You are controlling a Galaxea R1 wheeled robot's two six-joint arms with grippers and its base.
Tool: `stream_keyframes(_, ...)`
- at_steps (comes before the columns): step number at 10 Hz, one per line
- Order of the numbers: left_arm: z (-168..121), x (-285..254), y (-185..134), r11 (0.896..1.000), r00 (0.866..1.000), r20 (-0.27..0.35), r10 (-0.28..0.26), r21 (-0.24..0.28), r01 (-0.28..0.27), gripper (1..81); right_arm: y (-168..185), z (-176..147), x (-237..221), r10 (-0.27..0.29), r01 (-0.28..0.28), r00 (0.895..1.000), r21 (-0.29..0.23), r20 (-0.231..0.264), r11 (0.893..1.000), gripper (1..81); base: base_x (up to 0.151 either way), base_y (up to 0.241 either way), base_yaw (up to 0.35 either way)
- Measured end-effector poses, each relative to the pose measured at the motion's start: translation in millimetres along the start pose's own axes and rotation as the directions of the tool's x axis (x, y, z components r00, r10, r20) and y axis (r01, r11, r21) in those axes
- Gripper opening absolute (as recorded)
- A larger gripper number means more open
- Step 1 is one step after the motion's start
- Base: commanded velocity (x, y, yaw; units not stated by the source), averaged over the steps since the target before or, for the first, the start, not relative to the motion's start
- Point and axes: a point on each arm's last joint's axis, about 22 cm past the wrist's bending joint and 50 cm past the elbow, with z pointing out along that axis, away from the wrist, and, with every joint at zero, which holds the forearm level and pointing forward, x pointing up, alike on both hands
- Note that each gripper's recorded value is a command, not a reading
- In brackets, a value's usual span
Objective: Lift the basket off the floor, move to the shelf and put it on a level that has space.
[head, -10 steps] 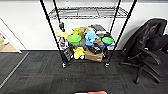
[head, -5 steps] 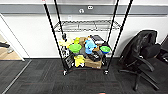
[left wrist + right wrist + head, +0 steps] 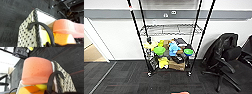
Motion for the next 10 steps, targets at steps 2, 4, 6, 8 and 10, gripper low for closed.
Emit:
stream_keyframes(2,-24.8,-4.3,4.3,1.000,1.000,-0.009,-0.030,-0.007,0.030,1.0,-19.7,-8.2,-2.5,0.003,-0.003,1.000,0.018,0.019,1.000,1.0,0.000,0.000,0.000)
stream_keyframes(4,-43.8,-8.8,16.9,0.999,0.999,-0.014,-0.048,-0.026,0.048,1.0,-36.2,-19.6,-6.0,0.005,-0.006,0.999,0.035,0.033,0.999,1.0,0.000,0.000,0.000)
stream_keyframes(6,-57.0,-10.5,33.9,0.998,0.998,-0.025,-0.049,-0.045,0.048,1.0,-48.4,-32.1,-5.0,0.000,-0.001,1.000,0.042,0.030,0.999,1.0,0.000,0.000,0.000)
stream_keyframes(8,-80.0,-2.8,64.8,0.997,0.998,-0.060,-0.022,-0.070,0.018,1.0,-65.3,-61.6,0.1,-0.021,0.021,1.000,0.050,0.006,0.999,1.0,0.000,0.000,0.000)
stream_keyframes(10,-101.0,-2.9,90.9,0.996,0.997,-0.078,0.003,-0.088,-0.010,1.0,-88.9,-87.4,7.1,-0.046,0.048,0.999,0.070,-0.020,0.996,1.0,0.000,0.000,0.000)
